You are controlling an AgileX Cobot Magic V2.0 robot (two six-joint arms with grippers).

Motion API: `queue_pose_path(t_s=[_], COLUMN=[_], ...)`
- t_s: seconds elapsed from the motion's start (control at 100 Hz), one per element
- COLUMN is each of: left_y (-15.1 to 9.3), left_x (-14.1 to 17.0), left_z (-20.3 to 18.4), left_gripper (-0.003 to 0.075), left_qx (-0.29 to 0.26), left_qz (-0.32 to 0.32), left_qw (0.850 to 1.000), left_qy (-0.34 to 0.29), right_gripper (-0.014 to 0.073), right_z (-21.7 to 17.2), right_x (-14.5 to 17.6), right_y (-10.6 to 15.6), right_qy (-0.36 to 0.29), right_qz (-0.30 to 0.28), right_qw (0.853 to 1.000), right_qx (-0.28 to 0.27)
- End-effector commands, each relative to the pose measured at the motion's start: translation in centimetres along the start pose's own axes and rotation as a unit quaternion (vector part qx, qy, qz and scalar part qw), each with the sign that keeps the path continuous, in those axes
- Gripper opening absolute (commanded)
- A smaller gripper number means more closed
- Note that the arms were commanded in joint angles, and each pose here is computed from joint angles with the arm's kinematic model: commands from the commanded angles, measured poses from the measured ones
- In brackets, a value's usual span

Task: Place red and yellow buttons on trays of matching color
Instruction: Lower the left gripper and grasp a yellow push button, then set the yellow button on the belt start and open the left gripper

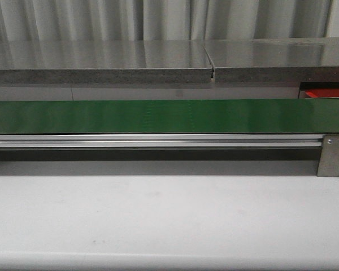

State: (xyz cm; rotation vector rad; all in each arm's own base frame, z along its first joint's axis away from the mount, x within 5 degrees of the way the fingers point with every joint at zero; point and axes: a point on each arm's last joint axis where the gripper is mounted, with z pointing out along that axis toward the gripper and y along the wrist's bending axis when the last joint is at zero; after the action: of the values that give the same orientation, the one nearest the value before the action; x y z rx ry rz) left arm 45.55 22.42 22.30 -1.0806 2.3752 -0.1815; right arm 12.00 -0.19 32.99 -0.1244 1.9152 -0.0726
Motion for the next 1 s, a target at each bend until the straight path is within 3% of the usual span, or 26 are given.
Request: queue_pose_path(t_s=[0.0, 0.22, 0.57, 0.99], left_y=[-1.7, -2.8, -3.9, -6.9], left_x=[-1.8, -0.7, 4.5, 9.3], left_z=[-7.2, -12.2, -14.9, -11.4], left_gripper=[0.0248, 0.024, 0.024, 0.024], left_qx=[0.021, 0.023, 0.054, 0.072], left_qz=[0.051, 0.097, 0.141, 0.194], left_qw=[0.996, 0.991, 0.986, 0.978], left_qy=[-0.076, -0.084, -0.072, 0.0], right_gripper=[-0.009, -0.009, -0.009, -0.009], right_z=[-0.3, -0.3, -0.3, -0.3], right_x=[-1.3, -1.3, -1.3, -1.3], right_y=[-0.2, -0.2, -0.2, -0.2], right_qy=[-0.043, -0.043, -0.043, -0.043], right_qz=[-0.002, -0.002, -0.002, -0.002], right_qw=[0.999, 0.999, 0.999, 0.999], right_qx=[0.011, 0.011, 0.011, 0.011])
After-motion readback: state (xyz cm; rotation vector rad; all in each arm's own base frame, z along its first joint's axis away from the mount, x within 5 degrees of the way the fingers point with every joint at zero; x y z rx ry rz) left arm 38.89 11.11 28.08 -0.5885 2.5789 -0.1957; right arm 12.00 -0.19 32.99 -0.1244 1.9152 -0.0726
